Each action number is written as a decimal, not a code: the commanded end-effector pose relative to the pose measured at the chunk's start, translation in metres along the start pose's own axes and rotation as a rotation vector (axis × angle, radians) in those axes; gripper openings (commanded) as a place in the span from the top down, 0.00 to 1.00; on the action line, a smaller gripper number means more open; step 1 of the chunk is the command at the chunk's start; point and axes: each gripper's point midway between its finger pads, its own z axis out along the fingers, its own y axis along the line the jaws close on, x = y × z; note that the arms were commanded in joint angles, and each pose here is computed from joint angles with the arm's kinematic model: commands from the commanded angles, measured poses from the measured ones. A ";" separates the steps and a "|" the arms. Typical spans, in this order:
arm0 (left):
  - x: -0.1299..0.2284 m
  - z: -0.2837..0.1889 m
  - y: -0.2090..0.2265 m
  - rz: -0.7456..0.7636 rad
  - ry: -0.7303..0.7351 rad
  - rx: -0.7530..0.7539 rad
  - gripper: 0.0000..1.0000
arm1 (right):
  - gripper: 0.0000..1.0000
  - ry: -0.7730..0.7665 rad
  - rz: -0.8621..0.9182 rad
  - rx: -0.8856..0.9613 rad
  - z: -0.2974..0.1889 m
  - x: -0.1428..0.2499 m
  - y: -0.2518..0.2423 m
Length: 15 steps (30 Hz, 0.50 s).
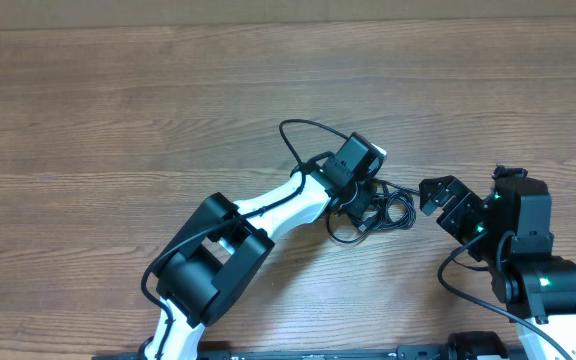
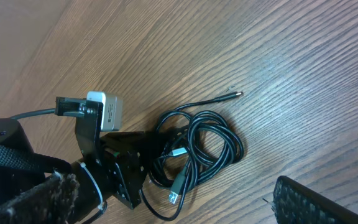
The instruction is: Untangle cables
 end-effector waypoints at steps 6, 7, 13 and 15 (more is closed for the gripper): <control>0.007 -0.009 0.012 0.007 0.050 -0.037 0.96 | 0.00 -0.024 -0.008 -0.007 -0.004 -0.007 0.004; 0.002 -0.018 0.014 0.003 0.039 -0.041 0.96 | 0.00 -0.023 -0.014 -0.006 -0.004 -0.007 0.004; -0.048 -0.096 0.021 0.001 -0.142 -0.094 0.96 | 0.00 -0.011 -0.102 0.004 -0.001 -0.005 0.002; -0.066 -0.130 0.020 0.002 -0.229 -0.111 0.96 | 0.00 0.009 -0.137 -0.011 0.001 -0.003 0.005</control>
